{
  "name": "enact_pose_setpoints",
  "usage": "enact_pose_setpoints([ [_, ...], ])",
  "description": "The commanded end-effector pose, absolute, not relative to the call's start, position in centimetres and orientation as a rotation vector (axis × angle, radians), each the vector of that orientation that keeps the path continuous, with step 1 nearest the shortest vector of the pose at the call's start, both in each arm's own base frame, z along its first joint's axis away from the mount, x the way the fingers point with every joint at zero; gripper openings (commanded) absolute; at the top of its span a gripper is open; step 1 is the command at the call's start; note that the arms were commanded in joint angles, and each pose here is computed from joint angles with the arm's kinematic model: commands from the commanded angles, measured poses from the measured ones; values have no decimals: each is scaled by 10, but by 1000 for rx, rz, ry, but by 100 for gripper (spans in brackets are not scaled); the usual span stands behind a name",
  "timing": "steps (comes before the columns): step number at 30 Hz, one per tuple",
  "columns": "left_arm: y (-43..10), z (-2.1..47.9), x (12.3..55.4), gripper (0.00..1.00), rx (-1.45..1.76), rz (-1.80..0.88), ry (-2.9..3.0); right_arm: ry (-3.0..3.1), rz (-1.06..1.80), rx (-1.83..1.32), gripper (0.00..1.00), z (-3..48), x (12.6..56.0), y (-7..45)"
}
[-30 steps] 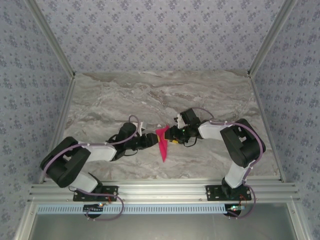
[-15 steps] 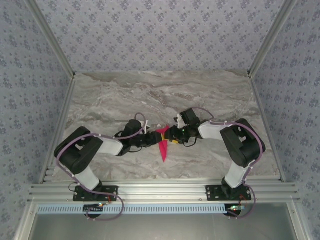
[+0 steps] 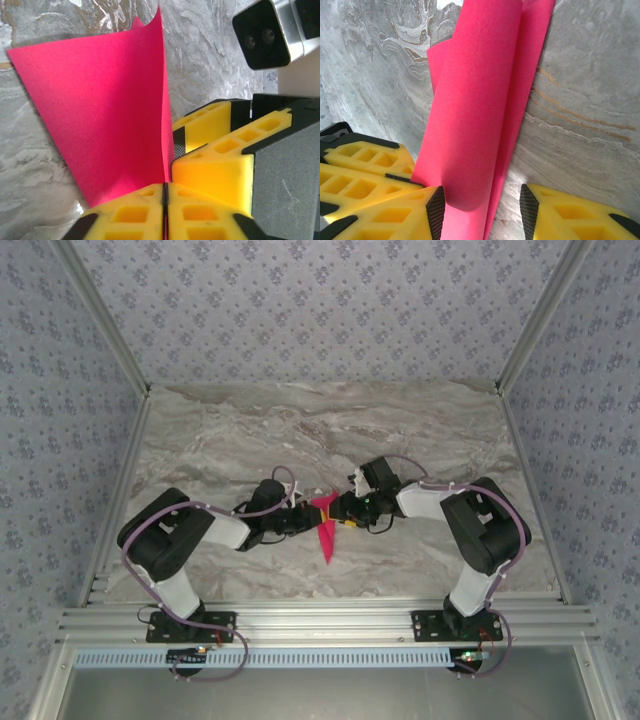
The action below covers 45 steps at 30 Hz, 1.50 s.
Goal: Fold a paper plane with a square sheet of paper (fold left side to right side)
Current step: Fold the wing for the fifth time at the center of the table.
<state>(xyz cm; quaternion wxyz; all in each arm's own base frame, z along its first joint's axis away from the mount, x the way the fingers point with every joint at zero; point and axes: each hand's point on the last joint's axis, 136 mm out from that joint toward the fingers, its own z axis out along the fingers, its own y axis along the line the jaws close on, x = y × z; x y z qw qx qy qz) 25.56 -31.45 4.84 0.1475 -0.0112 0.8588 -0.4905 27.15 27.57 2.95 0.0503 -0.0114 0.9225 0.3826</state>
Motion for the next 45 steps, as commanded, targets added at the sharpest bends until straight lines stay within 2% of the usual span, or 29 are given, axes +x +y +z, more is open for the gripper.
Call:
enact_pose_setpoints([
  [1, -318, 56, 264, 3, 4, -1405, 2431, 2863, 1095, -39, 49, 12, 263, 271],
  [9, -313, 53, 262, 0, 18, -1388, 2443, 2687, 1225, 13, 57, 65, 295, 264],
  [15, -314, 56, 263, 0, 24, -1393, 2435, 2615, 1297, 104, 73, 78, 319, 268],
  [17, -314, 56, 263, 0, 26, -1394, 2434, 2612, 1306, 122, 76, 79, 326, 271],
  [24, -313, 58, 262, 0, 24, -1392, 2430, 2669, 1264, 161, 75, 66, 340, 282],
  [45, -311, 60, 262, 0, 25, -1381, 2429, 2760, 1151, 131, 73, 48, 333, 285],
])
